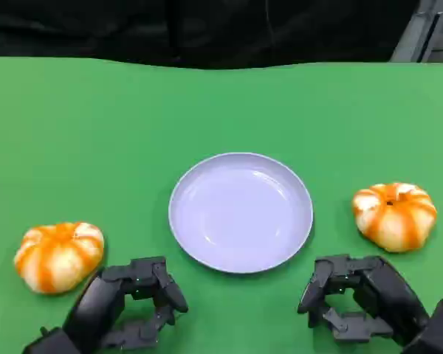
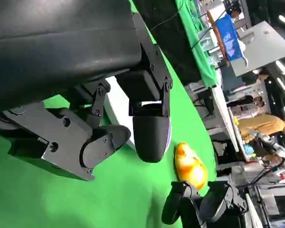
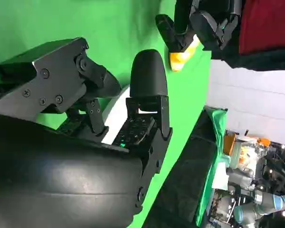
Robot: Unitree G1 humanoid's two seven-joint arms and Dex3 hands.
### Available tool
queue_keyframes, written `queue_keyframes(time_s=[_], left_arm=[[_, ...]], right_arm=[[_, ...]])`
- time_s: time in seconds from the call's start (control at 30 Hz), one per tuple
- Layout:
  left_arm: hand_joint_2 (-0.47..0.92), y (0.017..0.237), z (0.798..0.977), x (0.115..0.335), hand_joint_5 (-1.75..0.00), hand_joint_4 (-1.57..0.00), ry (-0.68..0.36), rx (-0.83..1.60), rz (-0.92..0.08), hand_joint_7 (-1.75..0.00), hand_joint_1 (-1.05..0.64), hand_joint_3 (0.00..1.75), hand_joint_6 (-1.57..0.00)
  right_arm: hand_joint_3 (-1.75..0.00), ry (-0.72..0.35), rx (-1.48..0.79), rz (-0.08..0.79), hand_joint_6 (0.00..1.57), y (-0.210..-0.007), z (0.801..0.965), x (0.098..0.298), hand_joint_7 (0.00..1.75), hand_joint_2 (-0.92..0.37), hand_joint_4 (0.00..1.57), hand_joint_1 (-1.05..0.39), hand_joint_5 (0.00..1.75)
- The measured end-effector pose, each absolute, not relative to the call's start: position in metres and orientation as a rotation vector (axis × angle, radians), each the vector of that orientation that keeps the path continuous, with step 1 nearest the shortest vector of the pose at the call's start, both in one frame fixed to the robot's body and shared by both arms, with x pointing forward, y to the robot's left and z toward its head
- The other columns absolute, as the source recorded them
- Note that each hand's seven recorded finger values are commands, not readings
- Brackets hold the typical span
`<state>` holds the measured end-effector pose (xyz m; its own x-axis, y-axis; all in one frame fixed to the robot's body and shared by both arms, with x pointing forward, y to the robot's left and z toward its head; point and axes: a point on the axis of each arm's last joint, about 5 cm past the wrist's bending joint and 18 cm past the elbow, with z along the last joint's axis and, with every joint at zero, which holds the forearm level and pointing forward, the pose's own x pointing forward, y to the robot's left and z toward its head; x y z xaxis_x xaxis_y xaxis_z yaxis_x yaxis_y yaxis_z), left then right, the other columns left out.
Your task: Grasp the bread from the table and place it into the plate.
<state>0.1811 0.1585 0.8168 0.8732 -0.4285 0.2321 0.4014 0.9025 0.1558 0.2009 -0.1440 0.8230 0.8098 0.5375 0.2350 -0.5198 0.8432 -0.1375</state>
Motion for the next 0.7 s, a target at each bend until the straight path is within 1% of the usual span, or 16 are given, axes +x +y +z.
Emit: queue_keyframes(time_s=[0.43,0.5,0.53,0.57,0.6,0.63,0.67,0.7], left_arm=[[0.69,0.1582,0.8168,0.181,-1.47,-0.78,-0.266,0.105,-0.437,-1.12,-0.05,0.88,-0.91],[0.68,0.1582,0.8168,0.1811,-1.44,-0.79,-0.266,0.105,-0.438,-1.1,-0.05,0.88,-0.91],[0.68,0.1581,0.8168,0.181,-1.37,-0.81,-0.266,0.106,-0.438,-1.05,-0.05,0.85,-0.92],[0.73,0.1581,0.8168,0.181,-1.19,-0.84,-0.266,0.108,-0.438,-0.89,-0.07,0.73,-0.96],[0.78,0.1579,0.8168,0.181,-1.09,-0.86,-0.266,0.111,-0.436,-0.77,-0.08,0.63,-1.0],[0.83,0.1576,0.8168,0.181,-0.88,-0.89,-0.265,0.119,-0.434,-0.54,-0.1,0.51,-1.05],[0.87,0.1574,0.8167,0.181,-0.72,-0.94,-0.264,0.124,-0.432,-0.34,-0.1,0.4,-1.11],[0.9,0.1574,0.8167,0.181,-0.45,-0.98,-0.264,0.125,-0.426,-0.15,-0.13,0.31,-1.12]], right_arm=[[-0.98,-0.274,-0.066,0.566,0.97,-0.1434,0.8233,0.2011,1.03,-0.61,0.94,0.07,1.38],[-0.98,-0.275,-0.067,0.566,0.97,-0.1434,0.8233,0.201,1.04,-0.6,0.95,0.07,1.38],[-0.98,-0.275,-0.067,0.566,0.97,-0.1433,0.8233,0.201,1.04,-0.6,0.95,0.06,1.38],[-0.99,-0.275,-0.068,0.566,0.97,-0.1433,0.8233,0.201,1.04,-0.61,0.94,0.07,1.38],[-0.99,-0.274,-0.068,0.567,0.97,-0.1433,0.8233,0.201,1.04,-0.61,0.94,0.07,1.38],[-0.99,-0.274,-0.068,0.567,0.97,-0.1433,0.8233,0.201,1.04,-0.61,0.94,0.07,1.38],[-0.99,-0.274,-0.068,0.567,0.97,-0.1433,0.8233,0.201,1.04,-0.61,0.94,0.07,1.38],[-0.99,-0.274,-0.068,0.567,0.97,-0.1433,0.8233,0.201,1.04,-0.6,0.94,0.07,1.38]])
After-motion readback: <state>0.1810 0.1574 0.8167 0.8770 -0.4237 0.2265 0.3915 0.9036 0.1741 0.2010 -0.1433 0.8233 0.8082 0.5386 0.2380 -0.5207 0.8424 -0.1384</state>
